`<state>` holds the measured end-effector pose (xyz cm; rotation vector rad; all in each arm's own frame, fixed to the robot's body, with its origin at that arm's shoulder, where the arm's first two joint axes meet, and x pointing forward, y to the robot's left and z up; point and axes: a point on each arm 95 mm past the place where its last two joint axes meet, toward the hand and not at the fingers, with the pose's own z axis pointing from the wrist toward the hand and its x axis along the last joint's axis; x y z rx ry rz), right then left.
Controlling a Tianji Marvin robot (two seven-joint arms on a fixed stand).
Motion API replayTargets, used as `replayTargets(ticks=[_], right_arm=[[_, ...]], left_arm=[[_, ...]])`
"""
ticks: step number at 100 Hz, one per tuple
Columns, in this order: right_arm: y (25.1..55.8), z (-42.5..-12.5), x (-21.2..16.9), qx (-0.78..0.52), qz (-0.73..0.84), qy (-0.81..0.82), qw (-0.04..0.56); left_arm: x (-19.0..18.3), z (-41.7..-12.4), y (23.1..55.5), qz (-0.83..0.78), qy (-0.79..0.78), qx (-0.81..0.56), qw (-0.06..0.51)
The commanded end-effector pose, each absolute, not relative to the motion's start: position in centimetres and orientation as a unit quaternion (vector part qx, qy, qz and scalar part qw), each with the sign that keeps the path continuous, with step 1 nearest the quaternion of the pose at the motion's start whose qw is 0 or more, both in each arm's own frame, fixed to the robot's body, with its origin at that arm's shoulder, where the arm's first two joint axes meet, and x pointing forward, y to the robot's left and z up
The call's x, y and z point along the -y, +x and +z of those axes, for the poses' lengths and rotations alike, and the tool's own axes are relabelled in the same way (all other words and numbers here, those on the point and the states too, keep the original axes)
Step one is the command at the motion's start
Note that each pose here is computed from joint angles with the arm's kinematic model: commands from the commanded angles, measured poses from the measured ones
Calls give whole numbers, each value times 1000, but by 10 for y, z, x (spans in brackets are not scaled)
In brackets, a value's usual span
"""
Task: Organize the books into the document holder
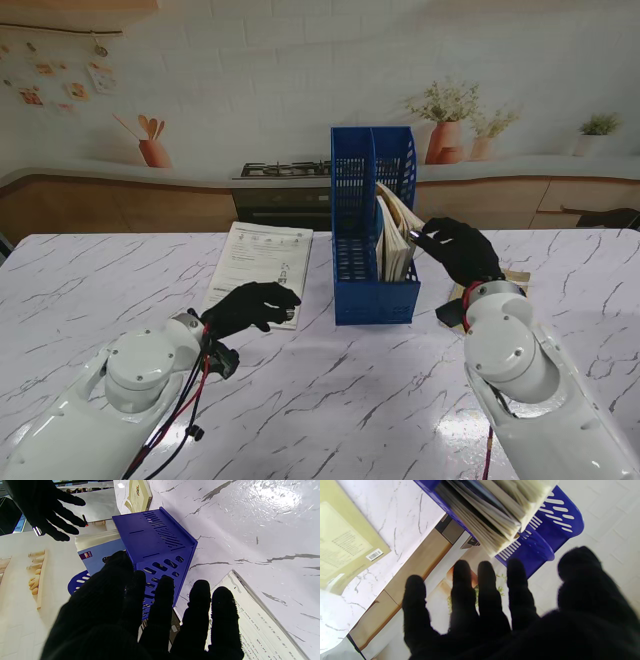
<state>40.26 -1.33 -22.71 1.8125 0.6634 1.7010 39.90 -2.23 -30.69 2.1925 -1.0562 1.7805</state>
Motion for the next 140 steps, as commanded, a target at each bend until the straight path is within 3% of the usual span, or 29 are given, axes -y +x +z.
replayTargets(ticks=[1,42,92,140], right_arm=[[391,-234,16,-256,630,679,276],[365,-246,56,-297,591,688,300],[386,-297,110,-393,475,730,296],[401,-346,127,-434,424,750,264]], left_arm=[[26,-310,396,595,718,353,77],[26,-313,394,598,717,348,81],[23,-316,392,597,721,341,80],[25,-319,391,591,725,344,85]])
